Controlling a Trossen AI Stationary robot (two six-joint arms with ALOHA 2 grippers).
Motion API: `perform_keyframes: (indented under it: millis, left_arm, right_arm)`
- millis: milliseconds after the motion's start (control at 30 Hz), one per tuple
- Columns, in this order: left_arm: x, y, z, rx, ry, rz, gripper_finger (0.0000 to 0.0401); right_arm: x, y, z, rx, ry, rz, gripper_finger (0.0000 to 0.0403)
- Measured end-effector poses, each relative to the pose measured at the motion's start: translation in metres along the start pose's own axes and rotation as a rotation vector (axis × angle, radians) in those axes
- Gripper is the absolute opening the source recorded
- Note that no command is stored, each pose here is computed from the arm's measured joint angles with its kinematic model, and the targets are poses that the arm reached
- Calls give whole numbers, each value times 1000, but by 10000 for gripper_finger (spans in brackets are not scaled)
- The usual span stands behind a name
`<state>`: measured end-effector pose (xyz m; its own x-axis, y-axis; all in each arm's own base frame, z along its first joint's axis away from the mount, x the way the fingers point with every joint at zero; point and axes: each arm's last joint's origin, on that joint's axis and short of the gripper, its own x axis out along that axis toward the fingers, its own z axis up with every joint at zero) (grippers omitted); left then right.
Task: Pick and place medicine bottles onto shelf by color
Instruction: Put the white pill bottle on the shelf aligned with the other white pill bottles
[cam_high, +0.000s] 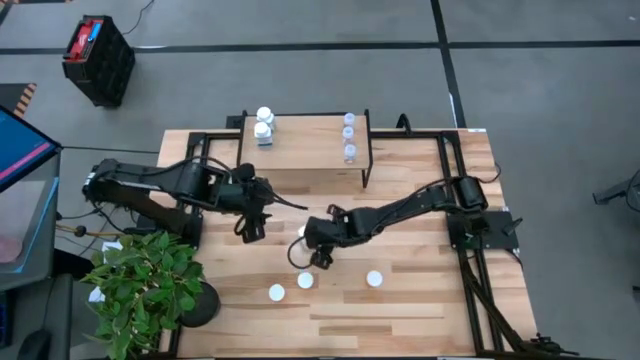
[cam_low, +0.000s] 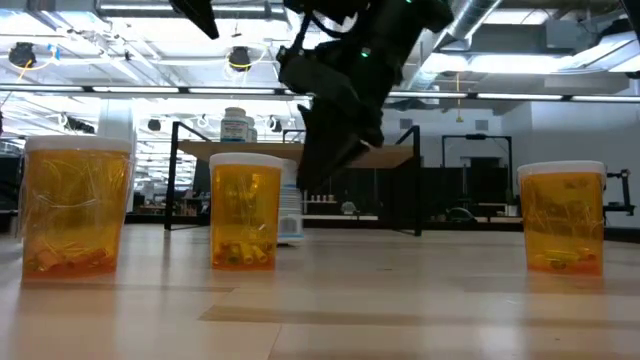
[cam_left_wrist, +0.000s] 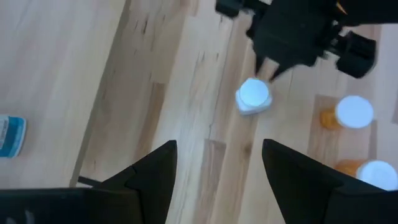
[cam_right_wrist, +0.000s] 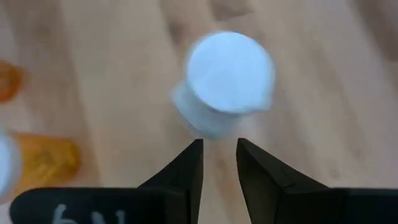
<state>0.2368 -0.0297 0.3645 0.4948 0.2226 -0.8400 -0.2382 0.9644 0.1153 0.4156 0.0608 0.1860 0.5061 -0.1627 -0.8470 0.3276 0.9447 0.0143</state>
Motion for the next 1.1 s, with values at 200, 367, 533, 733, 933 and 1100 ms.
perform_keyframes:
  millis: [200,367,533,733,933,1100]
  left_arm:
    - [3,-1,0,-28,18,5,223]
    - [6,-2,0,1,35,10,223]
    - [5,-1,-1,6,37,28,223]
    - [6,-1,-1,27,39,31,223]
    - [6,-1,-1,41,38,35,223]
    - [6,-1,-1,40,38,35,223]
  right_arm:
    - [-28,-1,1,-12,3,-36,118]
    - [-29,27,-3,-38,-33,114,118]
    - [-4,46,-7,15,-116,113,118]
    - [19,46,-12,78,-120,71,118]
    - [34,29,-7,112,-109,24,118]
    - [38,11,-1,140,-108,-46,118]
